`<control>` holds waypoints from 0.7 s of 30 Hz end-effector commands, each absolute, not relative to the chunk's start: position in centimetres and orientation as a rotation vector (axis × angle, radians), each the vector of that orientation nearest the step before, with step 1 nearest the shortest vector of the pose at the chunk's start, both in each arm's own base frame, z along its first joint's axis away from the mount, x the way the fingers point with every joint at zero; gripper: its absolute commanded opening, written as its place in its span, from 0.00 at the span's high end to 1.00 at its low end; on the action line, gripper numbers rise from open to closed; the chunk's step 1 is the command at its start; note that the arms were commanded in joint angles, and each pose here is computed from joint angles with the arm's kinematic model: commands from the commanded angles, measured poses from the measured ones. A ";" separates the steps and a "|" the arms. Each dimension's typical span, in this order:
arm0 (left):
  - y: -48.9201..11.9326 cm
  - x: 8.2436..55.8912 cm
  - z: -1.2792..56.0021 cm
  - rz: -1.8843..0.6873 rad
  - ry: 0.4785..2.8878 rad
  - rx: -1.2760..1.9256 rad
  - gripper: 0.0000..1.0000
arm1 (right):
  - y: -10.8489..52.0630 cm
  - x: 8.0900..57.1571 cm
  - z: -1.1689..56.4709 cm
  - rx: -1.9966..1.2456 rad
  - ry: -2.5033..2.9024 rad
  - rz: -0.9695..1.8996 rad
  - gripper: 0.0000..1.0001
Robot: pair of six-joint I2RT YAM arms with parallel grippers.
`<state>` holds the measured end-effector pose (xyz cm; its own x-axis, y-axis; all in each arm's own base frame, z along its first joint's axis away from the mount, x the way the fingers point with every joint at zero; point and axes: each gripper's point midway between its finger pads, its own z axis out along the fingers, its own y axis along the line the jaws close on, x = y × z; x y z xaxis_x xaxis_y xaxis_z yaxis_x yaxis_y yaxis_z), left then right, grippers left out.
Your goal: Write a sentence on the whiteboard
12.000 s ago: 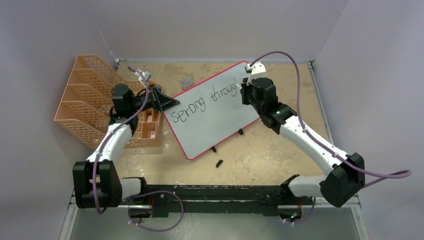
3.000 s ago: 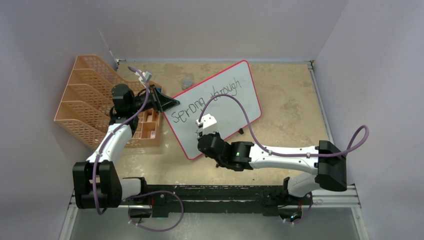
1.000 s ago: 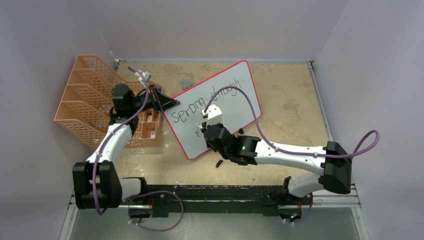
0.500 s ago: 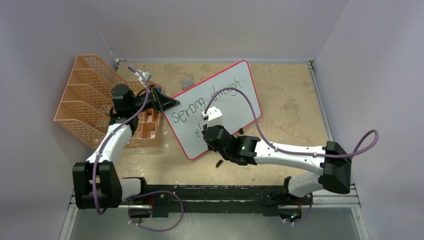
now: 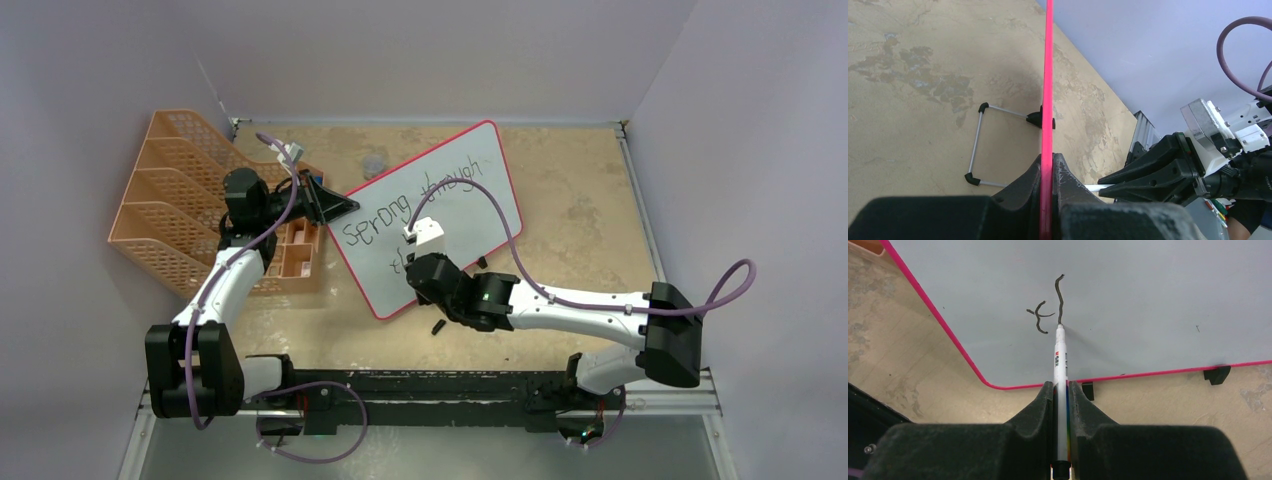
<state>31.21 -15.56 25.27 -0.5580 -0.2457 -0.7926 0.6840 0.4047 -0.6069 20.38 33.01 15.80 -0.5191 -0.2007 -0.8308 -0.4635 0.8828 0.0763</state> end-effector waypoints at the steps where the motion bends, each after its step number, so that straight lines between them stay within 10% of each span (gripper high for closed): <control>1: -16.5 30.1 25.9 -1.316 1.733 0.478 1.00 | 32.8 20.2 15.0 -0.472 2.144 0.353 1.00; 21: -16.5 30.2 25.8 -1.313 1.734 0.476 1.00 | 32.4 20.6 18.3 -0.388 2.043 0.447 1.00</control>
